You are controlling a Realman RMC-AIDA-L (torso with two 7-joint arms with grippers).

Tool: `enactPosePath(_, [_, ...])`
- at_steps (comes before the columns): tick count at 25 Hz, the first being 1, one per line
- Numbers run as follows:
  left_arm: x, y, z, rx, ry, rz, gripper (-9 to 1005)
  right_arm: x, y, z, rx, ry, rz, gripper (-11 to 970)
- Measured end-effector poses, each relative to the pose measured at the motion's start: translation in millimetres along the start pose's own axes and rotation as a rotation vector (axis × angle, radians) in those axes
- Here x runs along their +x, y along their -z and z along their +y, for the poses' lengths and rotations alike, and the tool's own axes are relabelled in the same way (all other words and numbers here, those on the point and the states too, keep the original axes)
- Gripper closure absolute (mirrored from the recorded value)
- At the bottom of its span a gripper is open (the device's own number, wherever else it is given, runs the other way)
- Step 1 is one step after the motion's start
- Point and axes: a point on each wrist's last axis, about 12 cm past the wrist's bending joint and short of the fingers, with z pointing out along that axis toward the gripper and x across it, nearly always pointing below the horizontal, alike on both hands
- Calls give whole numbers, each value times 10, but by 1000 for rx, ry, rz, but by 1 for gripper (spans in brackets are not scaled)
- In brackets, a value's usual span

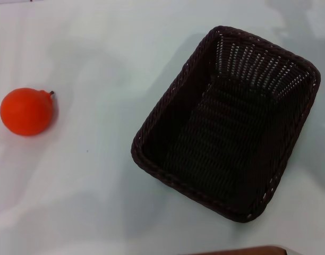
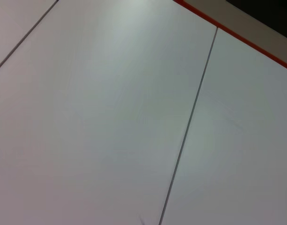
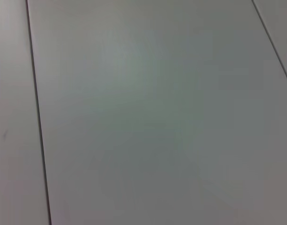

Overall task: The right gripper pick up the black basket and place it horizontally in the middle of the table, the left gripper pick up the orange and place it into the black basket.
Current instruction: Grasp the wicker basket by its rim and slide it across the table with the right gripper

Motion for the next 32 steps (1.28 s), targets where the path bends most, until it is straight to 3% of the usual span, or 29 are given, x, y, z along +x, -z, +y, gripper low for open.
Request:
enactPosePath(16, [10,-18,-13,10,5,-1,245,-10,-44,-28,3,-8,-5,365])
enactPosePath(21, [5,-26,-22,19,5,-8,246,-16,-96,34,16,-141,-48,365])
enactPosePath(24, [2,-24,-20,18,4,-9,246,59,-207,92,107,-245,-96,365])
enactPosePath(27, [3,-30,-19,18,4,-10,246,217,-385,116,281,-317,-192,365])
enactPosePath(32, [2,-49,-14,22,4,-11,246,513,-670,118,534,-337,-444,364])
